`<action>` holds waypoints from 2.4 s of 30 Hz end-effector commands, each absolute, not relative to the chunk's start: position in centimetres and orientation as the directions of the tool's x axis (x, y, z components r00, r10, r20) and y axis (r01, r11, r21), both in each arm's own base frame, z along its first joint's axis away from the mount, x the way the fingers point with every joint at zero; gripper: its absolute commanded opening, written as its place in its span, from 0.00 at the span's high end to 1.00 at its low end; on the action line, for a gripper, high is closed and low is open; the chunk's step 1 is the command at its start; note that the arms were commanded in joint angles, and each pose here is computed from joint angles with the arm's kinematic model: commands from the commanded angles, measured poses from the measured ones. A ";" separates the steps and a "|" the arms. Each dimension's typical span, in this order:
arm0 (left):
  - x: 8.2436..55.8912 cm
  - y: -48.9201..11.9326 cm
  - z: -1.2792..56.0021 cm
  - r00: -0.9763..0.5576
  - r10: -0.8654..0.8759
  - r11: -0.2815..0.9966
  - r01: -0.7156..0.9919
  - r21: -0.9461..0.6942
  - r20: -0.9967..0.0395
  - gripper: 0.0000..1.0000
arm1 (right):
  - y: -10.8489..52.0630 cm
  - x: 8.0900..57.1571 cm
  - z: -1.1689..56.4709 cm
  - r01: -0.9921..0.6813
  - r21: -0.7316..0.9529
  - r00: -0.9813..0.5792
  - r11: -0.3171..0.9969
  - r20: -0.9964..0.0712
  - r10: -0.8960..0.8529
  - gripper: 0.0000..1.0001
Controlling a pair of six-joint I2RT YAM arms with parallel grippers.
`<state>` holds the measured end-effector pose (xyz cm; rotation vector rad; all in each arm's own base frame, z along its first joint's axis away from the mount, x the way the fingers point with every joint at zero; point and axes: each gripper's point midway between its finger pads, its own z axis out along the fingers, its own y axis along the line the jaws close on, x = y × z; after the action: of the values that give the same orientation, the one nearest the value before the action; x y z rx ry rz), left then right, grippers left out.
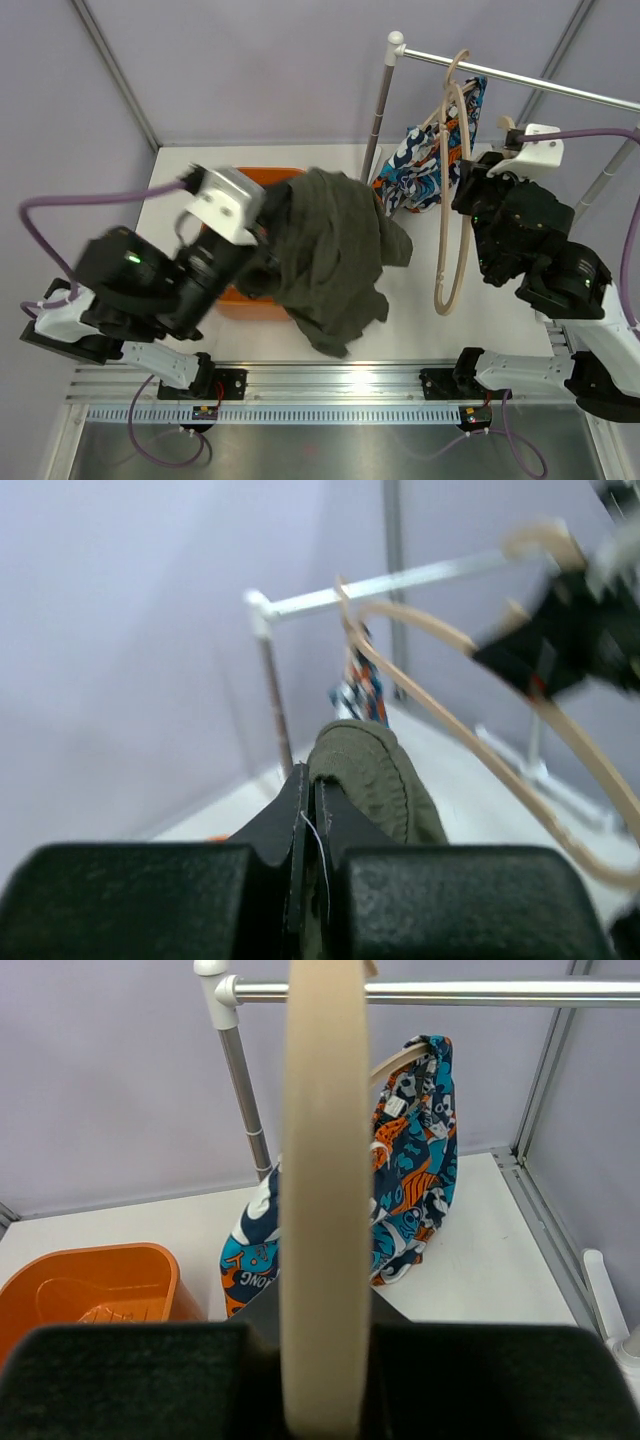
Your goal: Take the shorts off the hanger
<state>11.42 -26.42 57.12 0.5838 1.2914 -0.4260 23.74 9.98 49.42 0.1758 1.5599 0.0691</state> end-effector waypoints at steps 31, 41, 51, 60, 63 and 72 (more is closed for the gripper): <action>29.9 -13.8 61.3 0.299 0.011 0.976 0.206 0.076 -0.954 1.00 | 6.9 21.7 47.4 0.083 0.214 -0.037 0.973 -0.975 0.217 1.00; 34.0 -11.5 53.4 0.128 -0.080 0.991 0.112 -0.066 -0.989 1.00 | 6.3 21.4 46.9 0.085 0.219 -0.036 0.972 -0.974 0.223 1.00; 36.0 -9.5 34.8 -0.254 -0.326 0.943 -0.017 -0.333 -0.911 1.00 | 5.1 20.8 46.0 0.116 0.221 -0.048 0.968 -0.973 0.228 1.00; 34.0 -12.9 22.3 -0.536 -0.389 0.894 -0.023 -0.448 -0.749 0.74 | 4.5 20.1 43.3 0.160 0.183 -0.137 0.970 -0.969 0.205 1.00; 33.6 -13.0 20.6 -0.578 -0.374 0.898 -0.031 -0.438 -0.726 0.32 | 4.0 20.2 42.3 0.191 0.162 -0.151 0.968 -0.970 0.193 1.00; 31.8 -12.8 26.8 -0.499 -0.361 0.892 0.063 -0.448 -0.788 0.01 | 3.5 22.9 40.8 0.265 0.080 -0.216 0.961 -0.966 0.140 1.00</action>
<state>31.84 -11.91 20.40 -0.2840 2.1882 -0.4221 21.40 2.80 41.08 0.2987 1.7790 -0.1125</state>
